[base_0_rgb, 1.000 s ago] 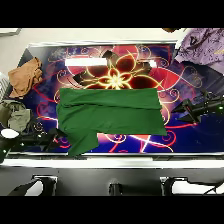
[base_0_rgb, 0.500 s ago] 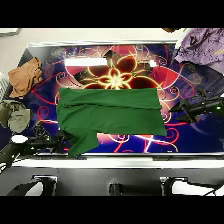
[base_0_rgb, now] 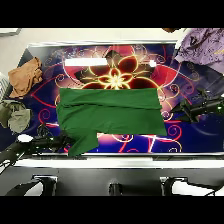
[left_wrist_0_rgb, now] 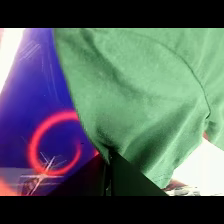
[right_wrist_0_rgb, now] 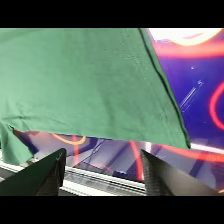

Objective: Fold the clothes and pants, and hang the long-sleeved shirts on hangers.

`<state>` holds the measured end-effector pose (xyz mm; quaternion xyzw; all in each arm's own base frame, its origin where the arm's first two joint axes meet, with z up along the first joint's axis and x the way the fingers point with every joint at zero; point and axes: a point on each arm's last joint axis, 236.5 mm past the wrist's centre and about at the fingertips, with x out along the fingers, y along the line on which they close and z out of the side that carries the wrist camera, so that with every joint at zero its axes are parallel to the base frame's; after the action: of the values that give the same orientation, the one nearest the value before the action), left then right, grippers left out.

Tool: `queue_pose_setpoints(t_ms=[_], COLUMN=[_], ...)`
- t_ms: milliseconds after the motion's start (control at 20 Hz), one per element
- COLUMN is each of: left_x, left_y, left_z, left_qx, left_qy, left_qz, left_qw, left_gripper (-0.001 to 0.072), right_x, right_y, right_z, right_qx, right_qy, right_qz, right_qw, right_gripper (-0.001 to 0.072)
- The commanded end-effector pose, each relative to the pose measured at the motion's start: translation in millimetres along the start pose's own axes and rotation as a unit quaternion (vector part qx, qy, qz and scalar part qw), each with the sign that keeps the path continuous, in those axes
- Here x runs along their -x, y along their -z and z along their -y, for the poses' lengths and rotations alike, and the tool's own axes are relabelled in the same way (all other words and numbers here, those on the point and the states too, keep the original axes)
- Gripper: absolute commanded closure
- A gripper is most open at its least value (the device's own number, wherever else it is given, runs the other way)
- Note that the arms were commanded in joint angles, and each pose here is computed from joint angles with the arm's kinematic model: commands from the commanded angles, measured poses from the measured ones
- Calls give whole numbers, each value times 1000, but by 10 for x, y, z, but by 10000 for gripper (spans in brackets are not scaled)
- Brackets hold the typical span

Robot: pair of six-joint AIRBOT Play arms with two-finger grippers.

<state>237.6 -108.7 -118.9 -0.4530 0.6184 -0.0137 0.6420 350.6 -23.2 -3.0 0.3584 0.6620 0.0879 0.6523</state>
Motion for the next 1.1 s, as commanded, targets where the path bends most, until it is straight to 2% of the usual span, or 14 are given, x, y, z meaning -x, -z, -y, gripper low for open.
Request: queue_pose_setpoints(t_ms=[0,200,400,700,850,900,1000,1050], left_x=[-9,-8,-8,-8,-8,-7,-1,11], left_y=[-12,-12,-11,-3,20,30,43,34], left_z=[-10,-9,-9,-8,-5,-2,10,28], left_qx=[0,0,0,0,0,0,-1,-2], left_qy=[-2,-2,-2,-2,-1,-1,1,3], left_qz=[2,2,2,0,-5,-7,-10,-11], left_qw=[1000,1000,1000,1000,1000,1000,1000,1000], left_gripper=[687,687,687,687,687,687,687,688], right_x=[18,-308,-595,-829,-956,-1006,-1067,-1068], right_y=[8,319,437,368,421,452,471,442], right_z=[254,646,834,704,648,625,598,584], right_qx=[-5,-40,-49,-53,-42,-33,-17,-19], right_qy=[28,39,42,-20,-17,-11,2,-2], right_qz=[2,-41,-39,-33,-53,-62,-67,-61], right_qw=[1000,998,997,998,998,997,998,998], right_gripper=[199,185,186,187,190,222,466,633])
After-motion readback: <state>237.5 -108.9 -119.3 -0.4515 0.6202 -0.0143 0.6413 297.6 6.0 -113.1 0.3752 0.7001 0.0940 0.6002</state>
